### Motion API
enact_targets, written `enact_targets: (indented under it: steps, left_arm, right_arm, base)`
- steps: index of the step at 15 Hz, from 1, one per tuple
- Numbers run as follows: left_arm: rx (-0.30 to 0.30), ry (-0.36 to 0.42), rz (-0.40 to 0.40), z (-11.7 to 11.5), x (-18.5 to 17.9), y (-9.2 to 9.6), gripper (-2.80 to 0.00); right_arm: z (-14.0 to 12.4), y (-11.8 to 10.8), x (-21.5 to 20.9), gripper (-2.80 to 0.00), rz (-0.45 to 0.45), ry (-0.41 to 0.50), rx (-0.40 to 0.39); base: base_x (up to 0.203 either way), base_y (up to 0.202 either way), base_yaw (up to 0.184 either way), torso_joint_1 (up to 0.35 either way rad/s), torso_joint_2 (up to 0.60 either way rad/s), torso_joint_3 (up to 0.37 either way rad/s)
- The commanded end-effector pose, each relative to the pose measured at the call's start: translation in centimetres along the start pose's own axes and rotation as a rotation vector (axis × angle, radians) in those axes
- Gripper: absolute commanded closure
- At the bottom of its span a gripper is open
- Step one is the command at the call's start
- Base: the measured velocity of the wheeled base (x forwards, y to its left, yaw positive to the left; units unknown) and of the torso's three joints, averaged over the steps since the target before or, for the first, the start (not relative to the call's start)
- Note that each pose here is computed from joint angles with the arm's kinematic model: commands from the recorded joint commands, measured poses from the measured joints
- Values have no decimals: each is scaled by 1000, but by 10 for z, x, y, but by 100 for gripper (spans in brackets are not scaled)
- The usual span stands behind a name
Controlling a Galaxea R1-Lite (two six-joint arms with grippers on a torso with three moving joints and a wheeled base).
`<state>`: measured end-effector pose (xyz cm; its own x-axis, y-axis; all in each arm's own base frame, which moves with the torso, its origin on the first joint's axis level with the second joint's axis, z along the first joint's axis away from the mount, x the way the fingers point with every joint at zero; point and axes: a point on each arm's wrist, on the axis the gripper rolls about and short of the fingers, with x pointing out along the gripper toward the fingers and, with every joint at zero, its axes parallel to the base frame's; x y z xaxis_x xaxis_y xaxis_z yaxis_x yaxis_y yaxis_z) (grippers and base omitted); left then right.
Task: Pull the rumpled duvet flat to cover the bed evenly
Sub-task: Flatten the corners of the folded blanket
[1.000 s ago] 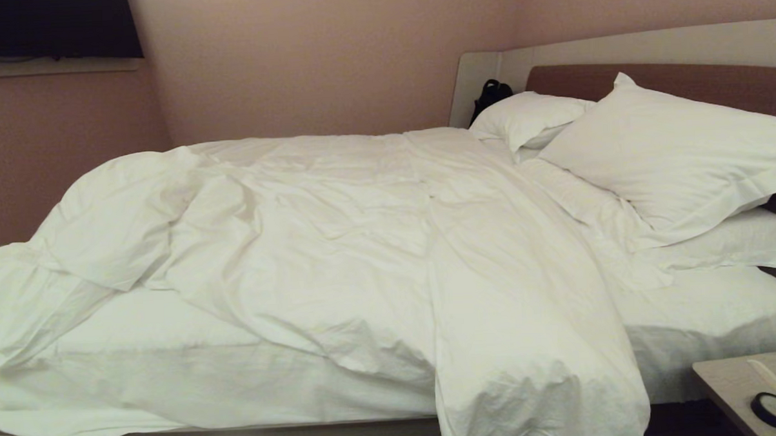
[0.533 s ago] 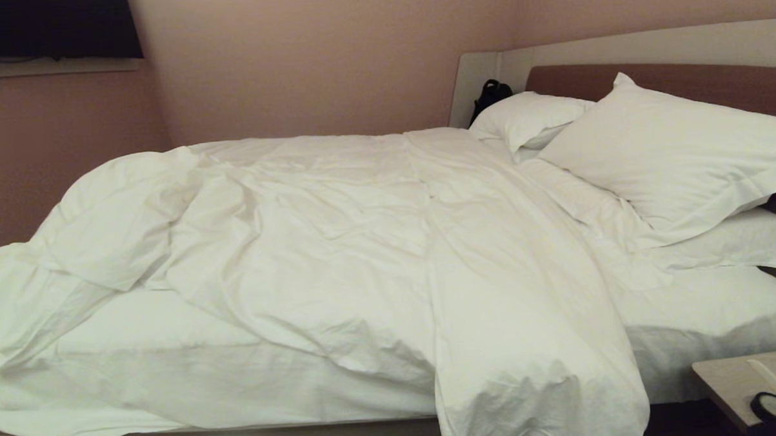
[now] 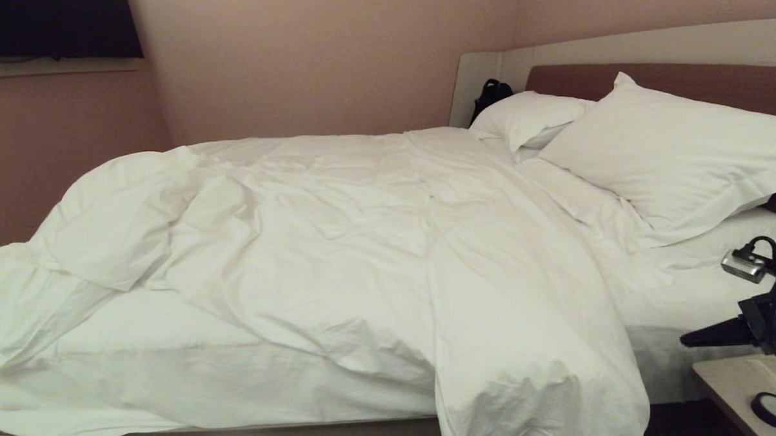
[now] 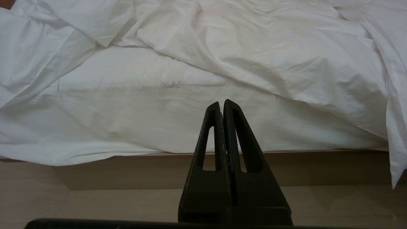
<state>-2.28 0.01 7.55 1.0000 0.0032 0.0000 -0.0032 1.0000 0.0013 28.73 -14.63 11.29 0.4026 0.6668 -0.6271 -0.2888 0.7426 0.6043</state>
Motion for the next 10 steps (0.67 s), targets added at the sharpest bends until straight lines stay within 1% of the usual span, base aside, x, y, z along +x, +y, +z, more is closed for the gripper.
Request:
enact_targets:
  steps: [1, 2, 3, 7, 10]
  left_arm:
    - [-1, 0, 0, 0, 0, 0, 0]
    - [0, 0, 0, 0, 0, 0, 0]
    - [-1, 0, 0, 0, 0, 0, 0]
    - [0, 0, 0, 0, 0, 0, 0]
    - [0, 0, 0, 0, 0, 0, 0]
  right_arm:
    - [12, -25, 23, 0, 94, -14, 62]
    - [18, -25, 30, -93, 127, -21, 63]
    - [24, -28, 36, -280, 137, -20, 60]
    - [41, -47, 49, -280, 143, -15, 63]
    - [54, -61, 57, -280, 157, 6, 104]
  base:
    - [0, 0, 0, 0, 0, 0]
    - [0, 0, 0, 0, 0, 0]
    - [0, 0, 0, 0, 0, 0]
    - [0, 0, 0, 0, 0, 0]
    - [0, 0, 0, 0, 0, 0]
